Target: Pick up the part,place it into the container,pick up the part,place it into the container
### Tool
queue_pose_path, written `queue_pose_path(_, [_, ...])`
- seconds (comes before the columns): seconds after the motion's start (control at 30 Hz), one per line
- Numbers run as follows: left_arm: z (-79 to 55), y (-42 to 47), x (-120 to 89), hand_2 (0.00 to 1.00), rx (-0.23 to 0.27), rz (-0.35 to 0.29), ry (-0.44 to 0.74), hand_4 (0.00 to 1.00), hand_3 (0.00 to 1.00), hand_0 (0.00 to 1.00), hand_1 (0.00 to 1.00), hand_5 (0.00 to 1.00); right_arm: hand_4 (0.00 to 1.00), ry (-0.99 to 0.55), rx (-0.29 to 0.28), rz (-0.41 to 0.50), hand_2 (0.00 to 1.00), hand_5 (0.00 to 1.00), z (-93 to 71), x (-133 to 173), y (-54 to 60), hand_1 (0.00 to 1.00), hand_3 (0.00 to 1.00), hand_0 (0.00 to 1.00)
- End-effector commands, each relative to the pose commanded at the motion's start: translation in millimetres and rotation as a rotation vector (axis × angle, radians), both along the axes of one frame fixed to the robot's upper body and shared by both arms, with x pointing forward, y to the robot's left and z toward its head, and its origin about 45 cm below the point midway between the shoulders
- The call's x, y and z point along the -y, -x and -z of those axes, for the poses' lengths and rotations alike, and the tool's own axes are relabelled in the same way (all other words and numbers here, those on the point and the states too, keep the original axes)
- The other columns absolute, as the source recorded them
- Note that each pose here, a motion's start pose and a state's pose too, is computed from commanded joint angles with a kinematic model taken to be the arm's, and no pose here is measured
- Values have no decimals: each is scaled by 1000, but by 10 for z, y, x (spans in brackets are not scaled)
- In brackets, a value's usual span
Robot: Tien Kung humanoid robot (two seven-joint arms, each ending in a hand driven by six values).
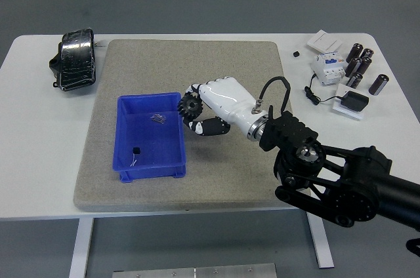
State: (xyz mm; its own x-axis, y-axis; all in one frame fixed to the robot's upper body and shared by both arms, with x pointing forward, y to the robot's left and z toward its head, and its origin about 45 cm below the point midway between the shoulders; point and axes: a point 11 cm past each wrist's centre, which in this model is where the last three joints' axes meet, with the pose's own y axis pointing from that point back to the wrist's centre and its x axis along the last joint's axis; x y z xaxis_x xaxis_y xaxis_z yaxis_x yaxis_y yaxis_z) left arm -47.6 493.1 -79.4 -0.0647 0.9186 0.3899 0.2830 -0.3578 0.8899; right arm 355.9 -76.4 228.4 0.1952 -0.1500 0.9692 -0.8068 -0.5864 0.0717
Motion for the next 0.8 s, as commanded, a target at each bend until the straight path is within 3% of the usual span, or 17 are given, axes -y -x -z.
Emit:
queue_pose_path(0.03, [1, 1, 2, 685, -1, 1, 0, 751, 679, 693, 685, 265, 273, -16, -3, -16, 478, 31, -3, -90, 27, 520, 676, 401])
queue_pose_path(0.23, [-8, 3, -12, 685, -6, 2, -2, 751, 679, 693, 685, 265, 273, -37, -14, -120, 478, 31, 58, -550, 195, 520, 676, 401])
queue_pose_path(0.27, [-9, 1, -15, 685, -6, 3, -3, 751, 679, 693, 684, 265, 278, -30, -16, -136, 588, 44, 89, -605, 217, 584, 682, 467])
queue_pose_path(0.43, [-7, -16, -12, 685, -3, 5, -2, 751, 679, 693, 684, 265, 278, 9, -23, -161, 588, 44, 242, -721, 254, 584, 682, 467])
queue_pose_path(0.47, [-5, -18, -9, 685, -3, 6, -1, 751, 679, 692, 684, 265, 466, 15, -23, -159, 780, 271, 268, -724, 251, 769, 704, 734])
queue_pose_path(0.6, [-1, -21, 0, 685, -4, 8, 1, 751, 679, 692, 684, 265, 466, 49, -18, -145, 780, 271, 351, -707, 221, 769, 704, 734])
queue_pose_path(0.63, [-2, -22, -1, 685, -4, 8, 1, 750, 679, 692, 684, 264, 533, 57, -18, -141, 853, 310, 364, -702, 216, 867, 730, 849])
queue_pose_path(0.8, [-2, -40, -4, 685, -1, 10, 0, 750, 679, 692, 684, 264, 533, 98, -30, -127, 853, 310, 431, -678, 195, 867, 730, 849])
